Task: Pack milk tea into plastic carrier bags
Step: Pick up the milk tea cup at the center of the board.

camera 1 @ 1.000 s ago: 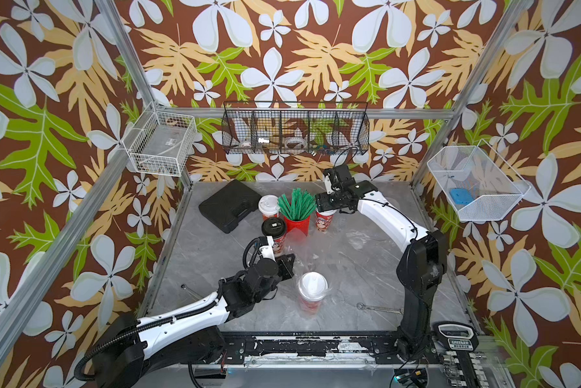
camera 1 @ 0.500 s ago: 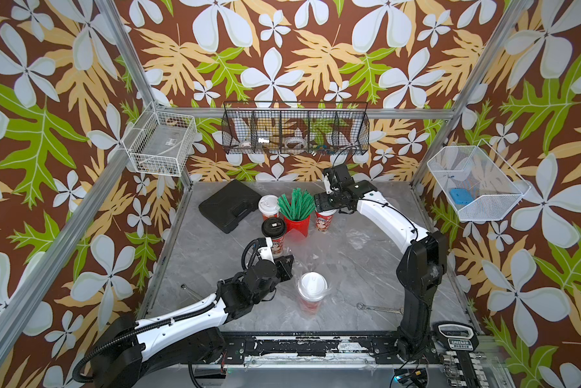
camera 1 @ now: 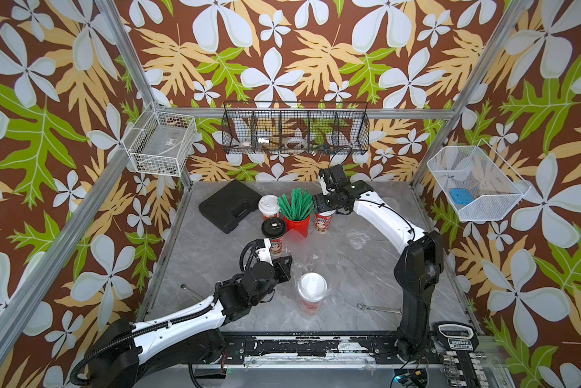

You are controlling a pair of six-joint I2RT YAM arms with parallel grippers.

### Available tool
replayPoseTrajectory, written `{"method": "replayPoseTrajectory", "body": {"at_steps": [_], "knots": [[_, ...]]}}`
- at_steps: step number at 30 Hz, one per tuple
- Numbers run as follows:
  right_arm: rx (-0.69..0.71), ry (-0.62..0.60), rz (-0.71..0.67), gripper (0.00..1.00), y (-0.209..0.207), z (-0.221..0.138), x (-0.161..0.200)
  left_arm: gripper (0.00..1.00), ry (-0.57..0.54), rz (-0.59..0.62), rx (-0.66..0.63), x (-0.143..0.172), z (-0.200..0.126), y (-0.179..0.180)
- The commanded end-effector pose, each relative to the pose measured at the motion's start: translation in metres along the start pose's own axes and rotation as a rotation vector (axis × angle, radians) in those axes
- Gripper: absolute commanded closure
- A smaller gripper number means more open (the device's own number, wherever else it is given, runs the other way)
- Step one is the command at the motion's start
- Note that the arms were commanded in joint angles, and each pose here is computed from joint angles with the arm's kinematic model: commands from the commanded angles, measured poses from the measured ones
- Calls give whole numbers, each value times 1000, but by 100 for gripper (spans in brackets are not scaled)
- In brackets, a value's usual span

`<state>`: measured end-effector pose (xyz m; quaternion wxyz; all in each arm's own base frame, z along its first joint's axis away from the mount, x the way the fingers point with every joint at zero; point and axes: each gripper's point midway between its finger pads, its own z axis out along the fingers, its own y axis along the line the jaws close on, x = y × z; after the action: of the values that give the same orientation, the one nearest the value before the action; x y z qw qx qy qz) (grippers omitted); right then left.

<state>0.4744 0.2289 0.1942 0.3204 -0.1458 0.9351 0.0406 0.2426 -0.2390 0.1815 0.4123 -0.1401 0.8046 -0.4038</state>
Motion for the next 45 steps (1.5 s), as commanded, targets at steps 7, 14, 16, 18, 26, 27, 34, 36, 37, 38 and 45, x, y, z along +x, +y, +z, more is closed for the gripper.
{"method": "replayPoseTrajectory", "body": {"at_steps": [7, 14, 16, 18, 26, 27, 34, 36, 37, 38, 45], "knots": [[18, 37, 0, 27, -2, 6, 11, 100, -21, -5, 12, -4, -1, -1], [55, 23, 3, 33, -9, 1, 8, 100, -30, -21, 7, -4, -4, 4], [65, 11, 2, 34, -12, -3, 7, 100, -31, -21, 6, -4, -5, 5], [73, 4, 1, 34, -15, -6, 6, 100, -30, -22, 5, -4, -5, 5], [78, -14, 14, 34, -24, -18, 5, 100, -34, -30, 6, -4, -5, 5], [74, -16, 16, 34, -24, -20, 4, 100, -33, -29, 6, -4, -5, 5], [34, -36, 29, 35, -23, -36, 2, 100, -34, -22, 6, -4, -5, 5], [27, -46, 33, 35, -24, -44, 1, 100, -36, -17, 7, -5, -5, 5], [26, -52, 35, 35, -25, -49, 0, 100, -39, -16, 8, -6, -5, 4], [25, -58, 37, 35, -26, -53, -1, 100, -39, -13, 10, -6, -6, 4], [0, -111, 34, 35, -27, -98, -5, 100, -42, 7, 26, -8, -7, -2]]}}
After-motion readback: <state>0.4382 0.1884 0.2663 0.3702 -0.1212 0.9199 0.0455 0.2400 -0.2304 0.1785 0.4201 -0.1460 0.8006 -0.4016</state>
